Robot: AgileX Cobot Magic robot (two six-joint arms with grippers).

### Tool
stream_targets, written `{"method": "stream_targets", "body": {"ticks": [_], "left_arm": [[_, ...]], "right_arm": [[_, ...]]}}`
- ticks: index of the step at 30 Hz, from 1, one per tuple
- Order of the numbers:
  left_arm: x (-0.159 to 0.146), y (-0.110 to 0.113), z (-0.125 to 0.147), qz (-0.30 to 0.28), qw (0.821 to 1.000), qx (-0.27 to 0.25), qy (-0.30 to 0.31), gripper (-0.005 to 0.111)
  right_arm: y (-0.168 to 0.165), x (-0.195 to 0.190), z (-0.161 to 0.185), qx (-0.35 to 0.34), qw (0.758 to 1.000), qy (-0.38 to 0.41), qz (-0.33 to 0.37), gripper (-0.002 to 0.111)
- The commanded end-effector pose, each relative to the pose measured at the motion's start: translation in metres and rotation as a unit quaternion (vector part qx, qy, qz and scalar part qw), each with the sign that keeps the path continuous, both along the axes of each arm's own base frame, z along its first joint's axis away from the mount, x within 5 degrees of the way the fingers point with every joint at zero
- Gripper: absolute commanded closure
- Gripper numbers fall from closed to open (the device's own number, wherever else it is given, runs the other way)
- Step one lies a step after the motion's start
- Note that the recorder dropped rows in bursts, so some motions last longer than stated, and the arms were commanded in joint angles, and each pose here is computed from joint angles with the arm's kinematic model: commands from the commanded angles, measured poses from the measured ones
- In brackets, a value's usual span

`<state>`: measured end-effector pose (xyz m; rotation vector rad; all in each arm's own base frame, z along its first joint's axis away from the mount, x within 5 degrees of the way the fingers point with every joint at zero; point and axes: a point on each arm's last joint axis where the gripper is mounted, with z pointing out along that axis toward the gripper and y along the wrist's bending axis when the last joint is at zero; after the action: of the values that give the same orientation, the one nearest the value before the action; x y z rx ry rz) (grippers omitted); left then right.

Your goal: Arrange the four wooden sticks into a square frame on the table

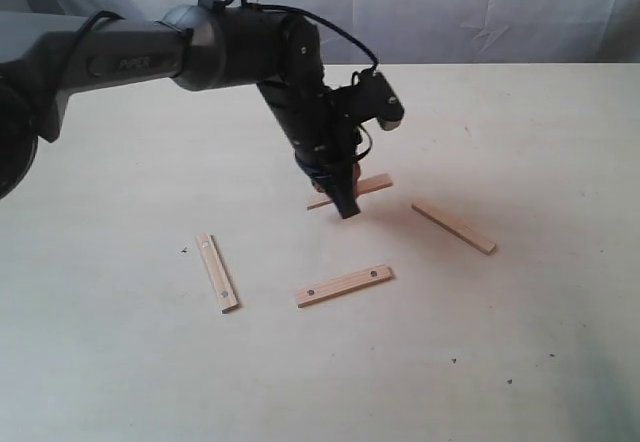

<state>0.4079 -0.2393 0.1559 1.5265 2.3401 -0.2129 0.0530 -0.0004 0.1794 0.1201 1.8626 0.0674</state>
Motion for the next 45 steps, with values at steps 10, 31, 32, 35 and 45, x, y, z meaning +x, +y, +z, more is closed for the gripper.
{"method": "stream_targets", "body": {"ticks": [10, 31, 32, 35, 45], "left_arm": [[-0.014, -0.060, -0.022, 0.072, 0.997, -0.038, 0.005, 0.107], [0.016, -0.039, -0.028, 0.010, 0.988, 0.046, -0.149, 0.107], [0.018, -0.035, -0.028, 0.006, 0.986, 0.057, -0.154, 0.107], [0.022, -0.027, -0.028, 0.004, 0.985, 0.075, -0.153, 0.107], [0.026, -0.007, -0.032, 0.026, 0.991, 0.080, -0.104, 0.107]], "right_arm": [[0.000, 0.000, 0.001, -0.001, 1.000, -0.010, -0.002, 0.109], [0.000, 0.000, 0.001, -0.001, 1.000, -0.008, -0.002, 0.109], [0.000, 0.000, 0.001, -0.001, 1.000, -0.008, -0.002, 0.109], [0.000, 0.000, 0.001, -0.001, 1.000, -0.008, -0.002, 0.109], [0.000, 0.000, 0.001, -0.001, 1.000, -0.008, -0.002, 0.109]]}}
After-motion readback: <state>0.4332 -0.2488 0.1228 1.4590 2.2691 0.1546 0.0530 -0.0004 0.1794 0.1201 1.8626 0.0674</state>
